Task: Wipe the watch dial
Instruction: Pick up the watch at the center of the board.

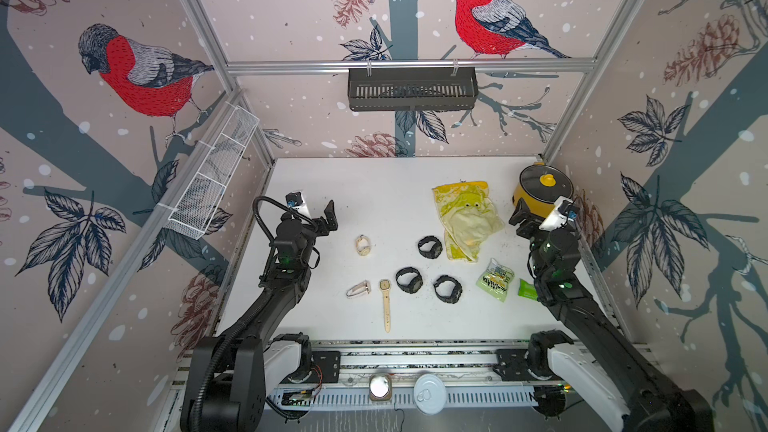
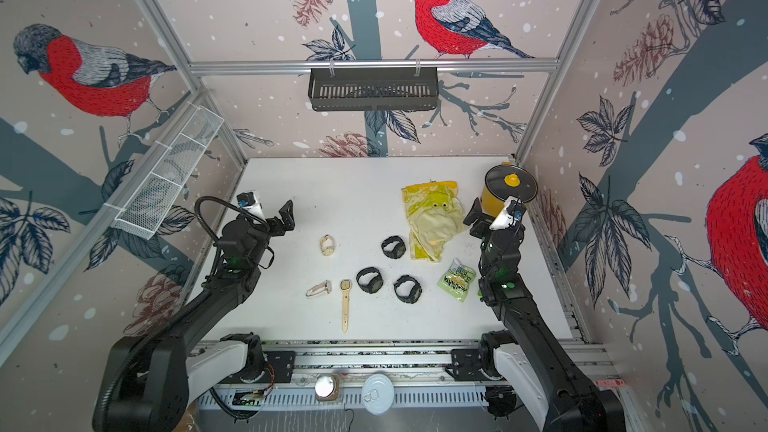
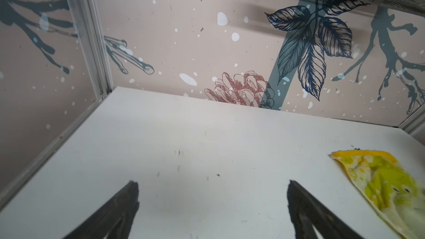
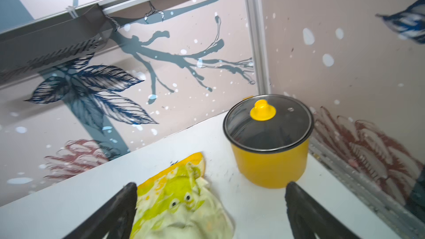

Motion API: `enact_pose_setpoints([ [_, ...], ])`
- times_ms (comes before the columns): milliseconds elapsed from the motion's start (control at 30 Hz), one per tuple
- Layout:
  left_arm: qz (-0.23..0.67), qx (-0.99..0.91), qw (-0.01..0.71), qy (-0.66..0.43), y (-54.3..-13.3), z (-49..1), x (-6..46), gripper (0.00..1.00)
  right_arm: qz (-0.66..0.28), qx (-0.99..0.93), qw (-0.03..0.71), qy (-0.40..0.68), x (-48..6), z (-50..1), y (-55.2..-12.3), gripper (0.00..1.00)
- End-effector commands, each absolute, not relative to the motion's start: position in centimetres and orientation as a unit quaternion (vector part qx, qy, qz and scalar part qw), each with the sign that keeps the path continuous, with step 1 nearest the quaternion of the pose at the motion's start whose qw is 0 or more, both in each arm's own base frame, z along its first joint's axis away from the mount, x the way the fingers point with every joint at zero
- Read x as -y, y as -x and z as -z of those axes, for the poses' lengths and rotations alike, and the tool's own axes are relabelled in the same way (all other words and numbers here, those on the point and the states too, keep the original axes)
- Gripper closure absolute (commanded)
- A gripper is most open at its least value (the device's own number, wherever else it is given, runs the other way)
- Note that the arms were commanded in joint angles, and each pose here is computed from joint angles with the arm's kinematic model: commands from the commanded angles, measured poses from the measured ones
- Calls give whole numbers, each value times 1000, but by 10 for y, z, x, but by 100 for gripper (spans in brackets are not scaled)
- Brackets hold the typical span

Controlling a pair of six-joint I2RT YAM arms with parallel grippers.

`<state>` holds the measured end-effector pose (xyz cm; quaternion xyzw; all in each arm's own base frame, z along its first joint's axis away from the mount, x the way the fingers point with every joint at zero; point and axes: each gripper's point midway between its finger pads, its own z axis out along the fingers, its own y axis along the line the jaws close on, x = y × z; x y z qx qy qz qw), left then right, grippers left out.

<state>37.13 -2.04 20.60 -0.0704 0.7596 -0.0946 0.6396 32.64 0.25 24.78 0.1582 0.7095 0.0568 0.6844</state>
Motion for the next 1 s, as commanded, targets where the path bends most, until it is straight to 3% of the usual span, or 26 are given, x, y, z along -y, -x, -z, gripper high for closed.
enact_pose_setpoints([
  [0,106,-795,540,253,-358,-160,-7,2,-98,-759,626,-146,-21,-220,-314,0],
  [33,98,-798,515,298,-354,-149,-16,2,-106,-762,625,-131,-26,-219,-311,0],
  [200,163,-853,425,254,-357,-126,19,3,-145,-790,592,-67,-57,-204,-298,0],
  [300,218,-864,403,208,-354,-115,46,2,-155,-806,569,-45,-72,-194,-297,0],
  [500,214,-884,380,168,-342,-85,65,3,-149,-843,516,25,-110,-168,-299,0],
  [967,205,-870,438,92,-327,-114,81,3,-154,-856,468,155,-214,-168,-302,0],
])
